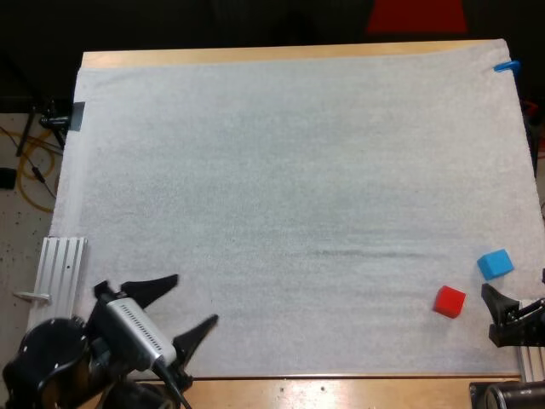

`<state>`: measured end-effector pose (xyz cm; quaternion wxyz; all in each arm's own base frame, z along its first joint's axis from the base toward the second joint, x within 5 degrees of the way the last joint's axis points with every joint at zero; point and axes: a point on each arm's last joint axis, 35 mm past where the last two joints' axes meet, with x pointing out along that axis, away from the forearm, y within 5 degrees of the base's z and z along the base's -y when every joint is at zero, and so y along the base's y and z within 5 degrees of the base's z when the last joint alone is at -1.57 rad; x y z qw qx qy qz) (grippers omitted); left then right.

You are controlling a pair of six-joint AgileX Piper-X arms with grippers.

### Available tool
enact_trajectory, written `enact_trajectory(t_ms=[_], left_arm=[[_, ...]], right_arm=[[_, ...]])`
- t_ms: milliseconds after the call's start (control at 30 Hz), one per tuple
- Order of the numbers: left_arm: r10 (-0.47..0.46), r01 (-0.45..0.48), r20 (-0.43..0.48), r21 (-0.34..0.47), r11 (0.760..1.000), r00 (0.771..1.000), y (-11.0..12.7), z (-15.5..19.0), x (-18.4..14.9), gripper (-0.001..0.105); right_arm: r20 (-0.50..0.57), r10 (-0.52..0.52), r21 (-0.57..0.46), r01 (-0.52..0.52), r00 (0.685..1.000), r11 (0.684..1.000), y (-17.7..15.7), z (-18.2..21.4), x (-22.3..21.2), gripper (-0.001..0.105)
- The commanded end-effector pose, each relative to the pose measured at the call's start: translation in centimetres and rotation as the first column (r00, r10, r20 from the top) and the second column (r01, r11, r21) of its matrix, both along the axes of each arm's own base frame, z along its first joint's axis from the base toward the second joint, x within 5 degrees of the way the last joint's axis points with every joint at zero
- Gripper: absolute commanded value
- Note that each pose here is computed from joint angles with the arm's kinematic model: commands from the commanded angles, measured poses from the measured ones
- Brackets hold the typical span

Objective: Stack red cube on blue cube

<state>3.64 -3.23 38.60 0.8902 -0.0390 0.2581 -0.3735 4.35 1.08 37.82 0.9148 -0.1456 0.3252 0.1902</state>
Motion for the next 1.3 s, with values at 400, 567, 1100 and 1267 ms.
enact_trajectory(t_ms=[400, 567, 1100, 1267], left_arm=[[-0.281, 0.287, -0.117, 0.031, 0.957, 0.952, -3.3, 0.9, 1.7, 0.069], [-0.289, 0.297, -0.128, 0.053, 0.953, 0.949, -3.8, 0.7, 2.3, 0.069], [-0.296, 0.305, -0.122, 0.063, 0.950, 0.947, -3.9, 0.6, 2.4, 0.069], [-0.296, 0.305, -0.122, 0.063, 0.950, 0.947, -3.9, 0.6, 2.4, 0.069]], right_arm=[[-0.249, 0.111, -0.159, -0.154, 0.962, 0.975, 1.7, 0.0, 4.3, 0.079], [-0.358, 0.098, -0.277, -0.206, 0.929, 0.939, 3.3, -2.3, 7.9, 0.079], [-0.634, 0.047, -0.258, -0.268, 0.772, 0.928, 5.5, -16.2, 13.0, 0.079], [-0.659, 0.026, -0.266, -0.265, 0.751, 0.927, 5.7, -19.0, 13.5, 0.079]])
